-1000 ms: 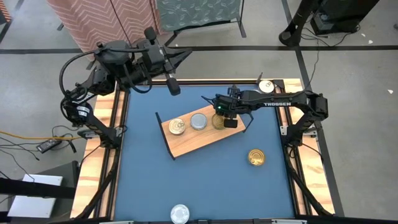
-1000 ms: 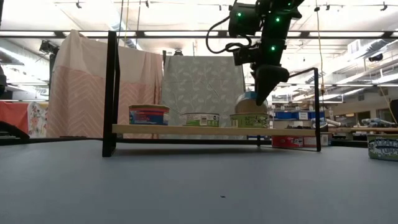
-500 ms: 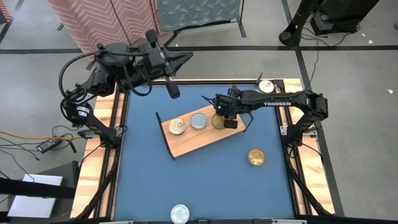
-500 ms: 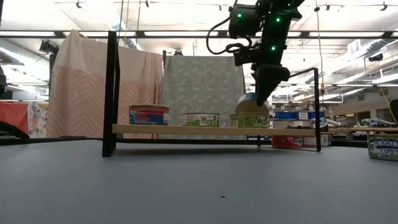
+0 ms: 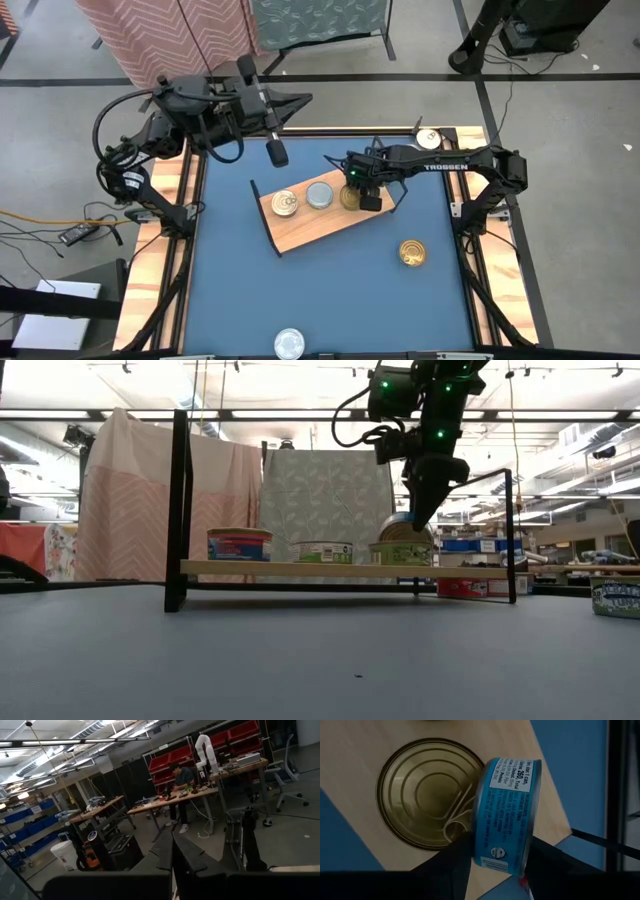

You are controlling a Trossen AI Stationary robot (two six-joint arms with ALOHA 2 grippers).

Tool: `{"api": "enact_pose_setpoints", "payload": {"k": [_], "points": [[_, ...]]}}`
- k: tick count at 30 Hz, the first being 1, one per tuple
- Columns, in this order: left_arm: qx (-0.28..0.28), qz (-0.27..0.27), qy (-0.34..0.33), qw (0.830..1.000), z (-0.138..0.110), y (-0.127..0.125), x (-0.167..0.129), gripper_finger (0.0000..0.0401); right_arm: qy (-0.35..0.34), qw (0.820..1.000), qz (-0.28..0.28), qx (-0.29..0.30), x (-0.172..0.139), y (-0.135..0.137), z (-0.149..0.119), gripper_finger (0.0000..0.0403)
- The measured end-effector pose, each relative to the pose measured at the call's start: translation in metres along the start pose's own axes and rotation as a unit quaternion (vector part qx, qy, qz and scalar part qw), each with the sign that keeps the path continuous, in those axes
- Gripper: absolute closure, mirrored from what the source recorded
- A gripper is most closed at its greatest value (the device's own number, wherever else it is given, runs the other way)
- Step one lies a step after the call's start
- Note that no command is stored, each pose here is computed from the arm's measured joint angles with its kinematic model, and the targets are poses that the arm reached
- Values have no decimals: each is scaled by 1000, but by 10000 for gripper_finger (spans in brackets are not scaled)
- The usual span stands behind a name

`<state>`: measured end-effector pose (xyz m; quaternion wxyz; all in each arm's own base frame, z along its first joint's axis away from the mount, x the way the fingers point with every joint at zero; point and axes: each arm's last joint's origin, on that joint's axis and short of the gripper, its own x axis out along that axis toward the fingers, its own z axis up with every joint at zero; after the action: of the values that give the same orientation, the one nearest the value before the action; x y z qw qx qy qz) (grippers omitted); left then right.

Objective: Stack canned seafood by type on shelf
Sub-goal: Put the yellow tuna can on the shelf

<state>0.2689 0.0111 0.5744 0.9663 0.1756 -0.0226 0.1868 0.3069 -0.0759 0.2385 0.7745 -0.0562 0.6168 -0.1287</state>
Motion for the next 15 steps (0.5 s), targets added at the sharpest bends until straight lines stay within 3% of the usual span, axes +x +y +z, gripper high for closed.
{"api": "enact_pose_setpoints", "payload": {"k": [9,15], "points": [[4,-4,10,1000,-2,-1,0,395,-4,1000,11,10,0,3,1,215],[4,-9,10,1000,-1,-3,-1,395,3,999,-13,30,2,-8,-1,193]]}}
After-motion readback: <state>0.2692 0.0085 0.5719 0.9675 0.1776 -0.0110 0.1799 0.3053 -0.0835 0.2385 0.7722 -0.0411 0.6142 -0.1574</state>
